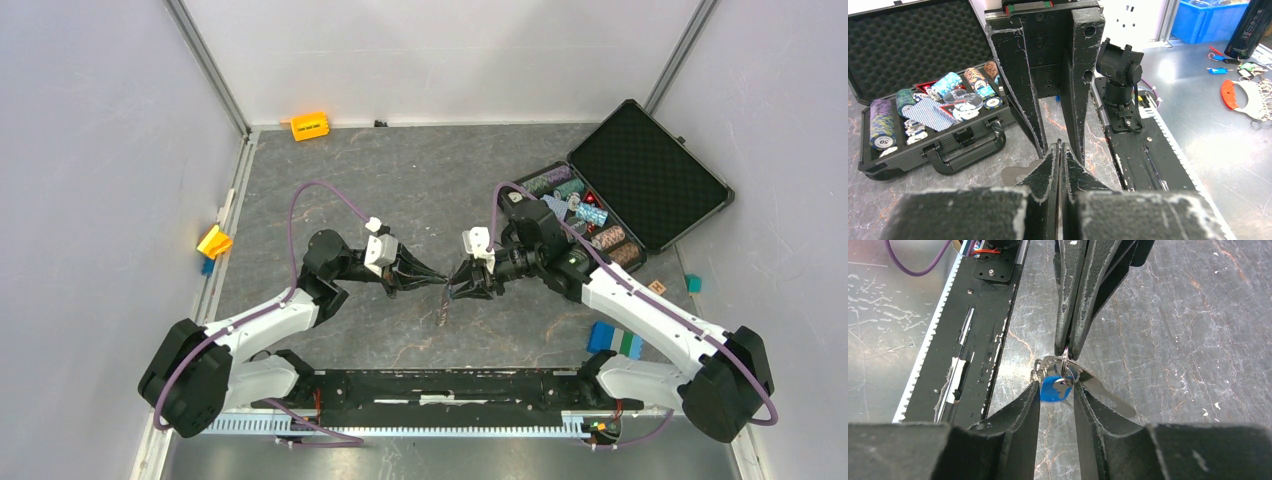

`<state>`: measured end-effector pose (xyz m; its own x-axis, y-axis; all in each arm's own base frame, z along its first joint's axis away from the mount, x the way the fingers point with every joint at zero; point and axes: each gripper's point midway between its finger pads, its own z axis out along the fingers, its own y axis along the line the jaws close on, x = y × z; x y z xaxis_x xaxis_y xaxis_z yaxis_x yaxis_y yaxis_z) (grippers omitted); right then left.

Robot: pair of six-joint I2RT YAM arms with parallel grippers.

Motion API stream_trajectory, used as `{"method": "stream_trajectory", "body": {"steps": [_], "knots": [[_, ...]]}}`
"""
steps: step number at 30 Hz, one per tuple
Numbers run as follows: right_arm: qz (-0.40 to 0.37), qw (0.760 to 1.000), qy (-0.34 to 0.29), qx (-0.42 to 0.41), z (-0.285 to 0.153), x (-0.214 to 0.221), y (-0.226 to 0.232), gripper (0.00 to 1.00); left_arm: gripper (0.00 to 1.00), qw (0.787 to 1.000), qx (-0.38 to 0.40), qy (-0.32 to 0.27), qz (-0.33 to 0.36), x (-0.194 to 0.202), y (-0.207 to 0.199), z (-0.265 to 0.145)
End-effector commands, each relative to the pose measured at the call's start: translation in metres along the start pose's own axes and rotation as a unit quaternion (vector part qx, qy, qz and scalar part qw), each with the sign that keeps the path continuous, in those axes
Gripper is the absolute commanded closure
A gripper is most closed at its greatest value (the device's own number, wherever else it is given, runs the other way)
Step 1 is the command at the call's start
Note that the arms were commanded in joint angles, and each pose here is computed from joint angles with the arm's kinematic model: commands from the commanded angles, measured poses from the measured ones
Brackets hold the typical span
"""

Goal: Put the keys on the keyring

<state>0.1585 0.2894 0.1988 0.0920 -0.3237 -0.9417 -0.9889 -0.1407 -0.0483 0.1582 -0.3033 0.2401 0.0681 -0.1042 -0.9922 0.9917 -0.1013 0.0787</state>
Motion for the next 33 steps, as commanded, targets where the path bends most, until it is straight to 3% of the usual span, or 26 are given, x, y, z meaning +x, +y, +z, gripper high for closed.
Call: {"method": "stream_trajectory", "body": {"steps": [1,10,17,33], "knots": [[-0.01,1.0,-0.015,0.006,-0.0008,-0.0116,-0.0054,0.59,0.98,1.0,-0.001,-0.013,0.017,-0.0119,0.0005,0.0011],[-0.002,1.0,-0.024,-0.01,0.0019,-0.0136,-0.0014,0.56,0.98,1.0,-0.003,-0.013,0.015,-0.0116,0.0021,0.0016],[-0.002,1.0,-0.02,-0.006,0.0024,-0.0111,-0.0034,0.65,0.98,1.0,-0.002,-0.013,0.016,-0.012,0.0013,0.0013],[-0.026,1.0,-0.009,-0.009,-0.0032,-0.0091,0.0019,0.69,0.98,1.0,0.0,-0.01,0.017,-0.01,-0.001,-0.0001]]}}
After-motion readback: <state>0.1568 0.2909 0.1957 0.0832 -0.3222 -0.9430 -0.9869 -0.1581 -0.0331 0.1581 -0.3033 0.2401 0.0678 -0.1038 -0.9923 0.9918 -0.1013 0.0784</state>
